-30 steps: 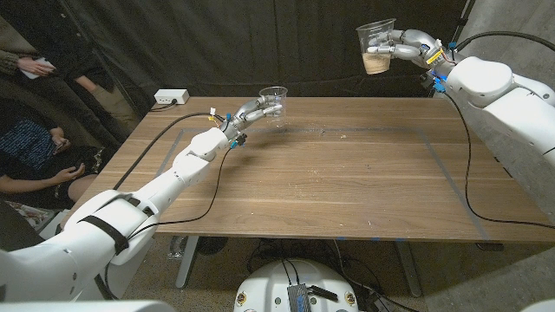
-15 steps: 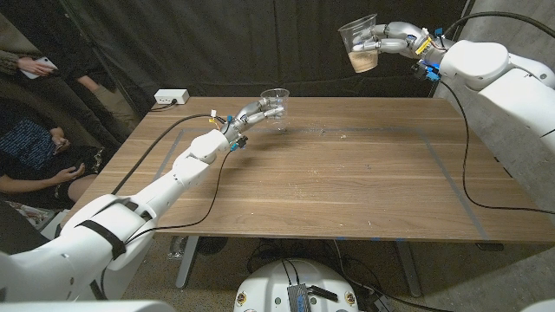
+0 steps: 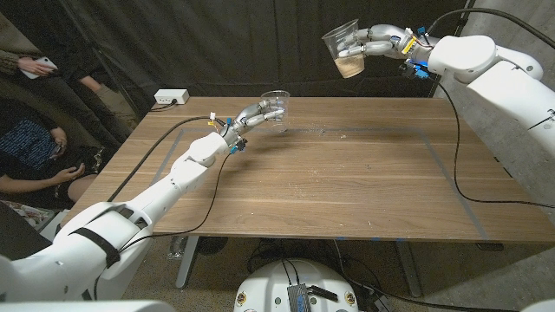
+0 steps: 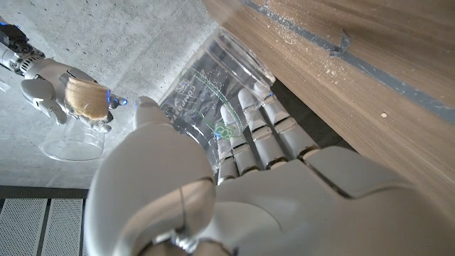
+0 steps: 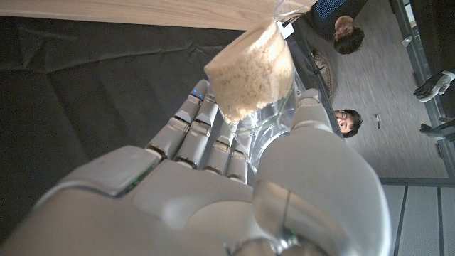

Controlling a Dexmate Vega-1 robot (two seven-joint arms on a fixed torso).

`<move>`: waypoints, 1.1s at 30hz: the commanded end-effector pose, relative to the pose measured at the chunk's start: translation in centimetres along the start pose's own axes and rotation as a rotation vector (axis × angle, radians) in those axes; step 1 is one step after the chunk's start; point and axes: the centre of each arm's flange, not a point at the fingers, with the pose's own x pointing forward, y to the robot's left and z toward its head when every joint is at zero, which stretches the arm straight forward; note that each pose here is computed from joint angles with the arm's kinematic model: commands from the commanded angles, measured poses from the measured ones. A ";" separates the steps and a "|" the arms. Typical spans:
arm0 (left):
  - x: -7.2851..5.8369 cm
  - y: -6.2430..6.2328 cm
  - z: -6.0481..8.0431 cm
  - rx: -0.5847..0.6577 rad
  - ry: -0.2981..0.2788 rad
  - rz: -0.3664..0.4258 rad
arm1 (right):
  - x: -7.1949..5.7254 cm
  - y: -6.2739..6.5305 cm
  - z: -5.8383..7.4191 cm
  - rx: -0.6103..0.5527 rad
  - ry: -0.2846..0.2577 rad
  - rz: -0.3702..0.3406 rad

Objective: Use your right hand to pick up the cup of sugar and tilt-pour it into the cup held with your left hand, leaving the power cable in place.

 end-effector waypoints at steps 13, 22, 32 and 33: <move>-0.6 -1.1 0.1 -0.013 -0.009 -0.035 | 2.5 2.3 0.9 -0.021 0.012 0.139; -0.7 -1.4 -0.1 -0.022 -0.014 -0.040 | 3.9 3.3 1.2 -0.037 0.022 0.202; -0.5 -1.6 -0.4 -0.033 -0.015 -0.056 | 5.3 4.0 1.6 -0.058 0.032 0.254; -0.5 -1.6 -0.4 -0.032 -0.015 -0.059 | 5.4 4.1 1.7 -0.061 0.034 0.261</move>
